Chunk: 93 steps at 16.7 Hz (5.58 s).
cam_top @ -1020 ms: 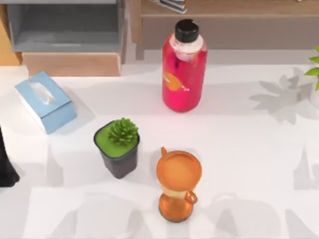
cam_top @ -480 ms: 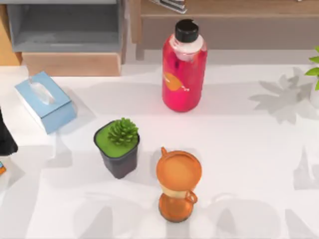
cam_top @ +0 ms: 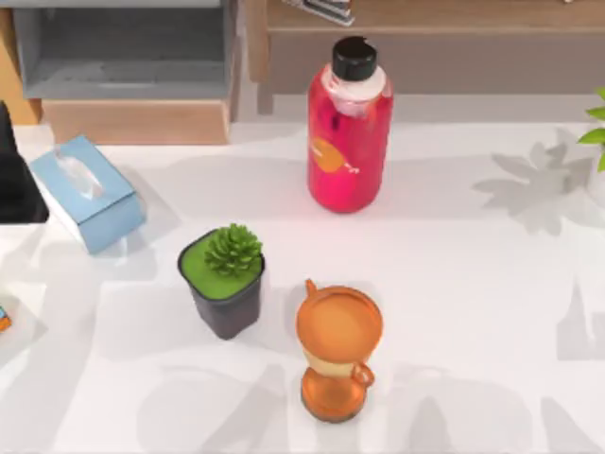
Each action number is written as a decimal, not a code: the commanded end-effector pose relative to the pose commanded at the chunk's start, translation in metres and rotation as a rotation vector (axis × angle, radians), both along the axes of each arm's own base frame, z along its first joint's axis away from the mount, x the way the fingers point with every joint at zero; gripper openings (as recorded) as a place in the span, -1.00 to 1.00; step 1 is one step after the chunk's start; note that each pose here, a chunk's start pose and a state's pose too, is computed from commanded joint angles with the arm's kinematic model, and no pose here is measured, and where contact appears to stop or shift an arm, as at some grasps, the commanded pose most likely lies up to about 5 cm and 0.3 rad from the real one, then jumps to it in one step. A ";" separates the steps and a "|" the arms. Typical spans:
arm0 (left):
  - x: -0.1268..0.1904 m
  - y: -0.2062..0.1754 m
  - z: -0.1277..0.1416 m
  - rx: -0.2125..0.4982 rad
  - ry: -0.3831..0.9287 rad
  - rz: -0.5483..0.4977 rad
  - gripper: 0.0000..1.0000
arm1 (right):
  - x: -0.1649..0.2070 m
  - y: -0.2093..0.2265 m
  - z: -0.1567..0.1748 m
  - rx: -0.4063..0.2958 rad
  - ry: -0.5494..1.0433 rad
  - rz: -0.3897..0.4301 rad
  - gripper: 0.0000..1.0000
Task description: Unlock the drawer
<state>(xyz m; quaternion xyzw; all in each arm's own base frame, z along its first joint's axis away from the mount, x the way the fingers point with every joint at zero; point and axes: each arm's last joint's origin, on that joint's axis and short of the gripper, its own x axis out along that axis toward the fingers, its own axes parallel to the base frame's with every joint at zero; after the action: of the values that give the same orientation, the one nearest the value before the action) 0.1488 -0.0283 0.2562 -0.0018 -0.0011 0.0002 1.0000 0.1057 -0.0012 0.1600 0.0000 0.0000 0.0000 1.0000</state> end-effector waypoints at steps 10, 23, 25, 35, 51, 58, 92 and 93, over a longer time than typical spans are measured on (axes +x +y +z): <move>0.045 -0.032 0.036 0.001 0.004 0.002 1.00 | 0.000 0.000 0.000 0.000 0.000 0.000 1.00; 0.067 -0.045 0.046 0.029 -0.006 0.011 1.00 | 0.000 0.000 0.000 0.000 0.000 0.000 1.00; 0.079 -0.041 0.048 0.089 -0.020 0.027 1.00 | 0.000 0.000 0.000 0.000 0.000 0.000 1.00; 0.196 0.038 0.012 0.719 -0.039 0.100 1.00 | 0.000 0.000 0.000 0.000 0.000 0.000 1.00; 0.259 0.199 -0.161 1.573 -0.014 -0.014 1.00 | 0.000 0.000 0.000 0.000 0.000 0.000 1.00; 0.262 0.198 -0.161 1.574 -0.014 -0.016 1.00 | 0.000 0.000 0.000 0.000 0.000 0.000 1.00; 0.274 0.201 -0.164 1.564 0.000 -0.021 -1.00 | 0.000 0.000 0.000 0.000 0.000 0.000 1.00; 0.267 0.202 -0.164 1.563 0.000 -0.022 -1.00 | 0.000 0.000 0.000 0.000 0.000 0.000 1.00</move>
<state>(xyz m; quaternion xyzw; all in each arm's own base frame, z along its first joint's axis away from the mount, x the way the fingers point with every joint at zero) 0.4155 0.1733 0.0918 0.7030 -0.0009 -0.0106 0.7111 0.1057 -0.0012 0.1600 0.0000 0.0000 0.0000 1.0000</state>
